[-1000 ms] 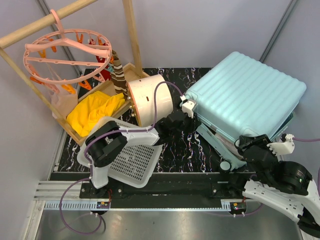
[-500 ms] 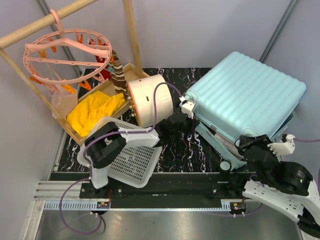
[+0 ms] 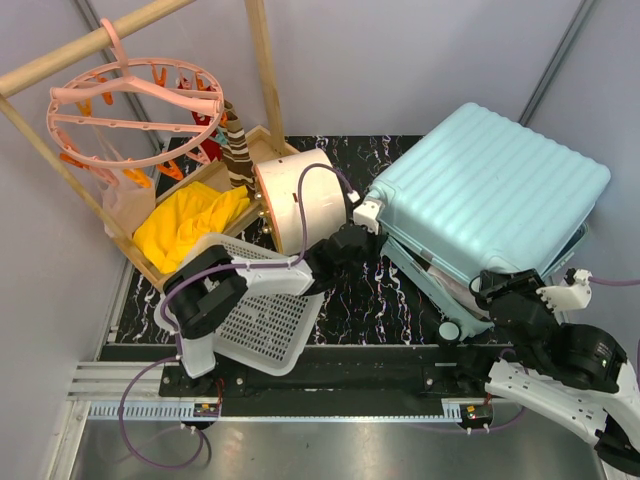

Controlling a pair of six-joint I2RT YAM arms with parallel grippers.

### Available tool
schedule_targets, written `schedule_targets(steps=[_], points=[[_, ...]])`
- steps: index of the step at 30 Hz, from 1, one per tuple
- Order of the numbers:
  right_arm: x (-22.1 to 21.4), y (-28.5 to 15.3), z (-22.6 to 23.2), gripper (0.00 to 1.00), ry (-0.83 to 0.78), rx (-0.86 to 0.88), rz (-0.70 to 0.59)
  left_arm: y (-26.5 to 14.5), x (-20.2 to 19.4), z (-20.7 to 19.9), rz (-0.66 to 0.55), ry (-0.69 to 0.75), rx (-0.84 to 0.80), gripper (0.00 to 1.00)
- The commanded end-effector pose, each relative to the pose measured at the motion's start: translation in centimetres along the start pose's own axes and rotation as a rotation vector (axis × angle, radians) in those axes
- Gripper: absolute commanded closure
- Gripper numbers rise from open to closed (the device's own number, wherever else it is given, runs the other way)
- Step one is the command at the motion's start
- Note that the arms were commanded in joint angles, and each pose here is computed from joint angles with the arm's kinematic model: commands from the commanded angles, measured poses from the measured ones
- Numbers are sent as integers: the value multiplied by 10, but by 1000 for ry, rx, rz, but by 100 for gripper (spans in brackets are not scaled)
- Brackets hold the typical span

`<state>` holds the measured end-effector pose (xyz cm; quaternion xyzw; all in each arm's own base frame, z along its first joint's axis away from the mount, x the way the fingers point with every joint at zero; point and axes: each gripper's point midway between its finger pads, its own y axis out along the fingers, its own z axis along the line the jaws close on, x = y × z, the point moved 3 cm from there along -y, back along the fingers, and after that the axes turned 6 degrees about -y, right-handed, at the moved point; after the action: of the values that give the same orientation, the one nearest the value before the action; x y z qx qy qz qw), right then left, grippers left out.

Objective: Open, take out, and arrange the luggage
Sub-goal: Open the luggage at the center of the board.

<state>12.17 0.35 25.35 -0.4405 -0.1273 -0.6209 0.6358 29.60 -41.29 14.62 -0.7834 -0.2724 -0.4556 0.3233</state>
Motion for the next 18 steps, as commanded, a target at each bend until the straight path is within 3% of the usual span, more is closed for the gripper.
schedule_targets(steps=[1, 9, 18], points=[[53, -9, -36, 100, -111, -83, -226, -2, 57, 74, -195, 67, 316, 100], [53, -9, -37, 100, -103, -79, -227, -1, 66, 102, -208, 102, 453, 100], [53, -9, -30, 100, -122, -68, -224, 9, 70, 100, -200, 137, 456, 100]])
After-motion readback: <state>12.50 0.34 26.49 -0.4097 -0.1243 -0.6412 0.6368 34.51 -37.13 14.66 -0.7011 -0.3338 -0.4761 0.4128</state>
